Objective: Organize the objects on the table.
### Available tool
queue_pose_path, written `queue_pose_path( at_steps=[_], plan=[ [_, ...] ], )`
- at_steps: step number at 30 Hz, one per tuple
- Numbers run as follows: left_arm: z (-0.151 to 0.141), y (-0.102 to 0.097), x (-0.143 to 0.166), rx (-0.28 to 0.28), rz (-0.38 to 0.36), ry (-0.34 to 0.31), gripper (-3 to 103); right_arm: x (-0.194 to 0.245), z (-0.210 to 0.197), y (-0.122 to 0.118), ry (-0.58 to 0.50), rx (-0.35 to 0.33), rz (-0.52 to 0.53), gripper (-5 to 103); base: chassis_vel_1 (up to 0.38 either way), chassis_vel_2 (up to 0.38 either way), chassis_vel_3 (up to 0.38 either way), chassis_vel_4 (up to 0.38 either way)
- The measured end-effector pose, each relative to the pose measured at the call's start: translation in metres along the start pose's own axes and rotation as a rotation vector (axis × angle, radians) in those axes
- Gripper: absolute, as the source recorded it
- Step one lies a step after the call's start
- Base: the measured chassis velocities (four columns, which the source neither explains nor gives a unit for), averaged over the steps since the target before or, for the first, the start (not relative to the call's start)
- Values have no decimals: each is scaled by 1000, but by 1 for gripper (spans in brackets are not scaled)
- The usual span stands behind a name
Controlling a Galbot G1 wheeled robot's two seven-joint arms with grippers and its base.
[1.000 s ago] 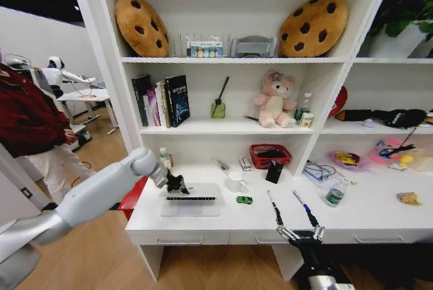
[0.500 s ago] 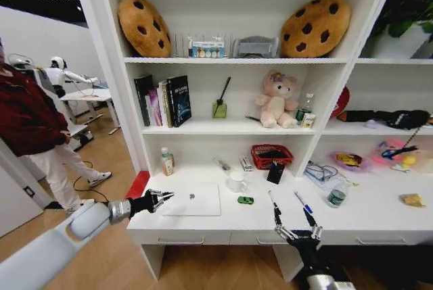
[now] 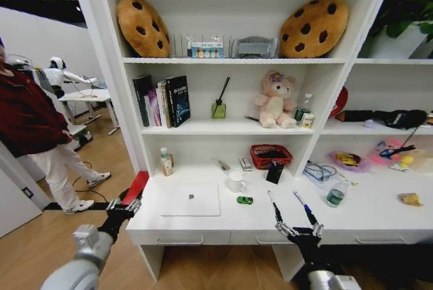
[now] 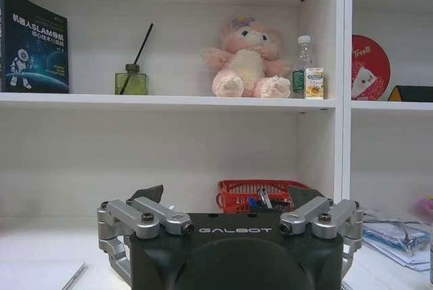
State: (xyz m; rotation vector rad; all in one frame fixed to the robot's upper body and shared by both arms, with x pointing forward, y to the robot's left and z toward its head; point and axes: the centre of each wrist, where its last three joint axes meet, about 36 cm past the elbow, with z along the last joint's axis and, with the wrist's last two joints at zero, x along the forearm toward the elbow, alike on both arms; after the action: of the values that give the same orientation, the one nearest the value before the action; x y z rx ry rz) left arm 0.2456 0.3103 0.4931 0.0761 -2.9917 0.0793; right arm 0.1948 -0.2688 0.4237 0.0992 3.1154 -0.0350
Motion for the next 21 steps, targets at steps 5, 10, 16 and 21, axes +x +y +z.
queue_pose_path(
  at_steps=[5, 10, 16, 21],
  plan=[
    [9, -15, 28, 59, -87, 27, 91, 3, 0, 2, 2, 4, 2, 100, 0, 0, 0, 0],
    [28, -30, 39, 54, -78, 50, 100, 3, 2, 1, 0, 12, 2, 100, 0, 0, 0, 0],
    [32, -34, 40, 45, -64, 47, 100, 3, 9, -1, 14, 31, 37, 100, 0, 0, 0, 0],
    [32, -34, 40, 44, -59, 45, 100, -16, 27, -18, 66, 45, 31, 100, 0, 0, 0, 0]
  ],
)
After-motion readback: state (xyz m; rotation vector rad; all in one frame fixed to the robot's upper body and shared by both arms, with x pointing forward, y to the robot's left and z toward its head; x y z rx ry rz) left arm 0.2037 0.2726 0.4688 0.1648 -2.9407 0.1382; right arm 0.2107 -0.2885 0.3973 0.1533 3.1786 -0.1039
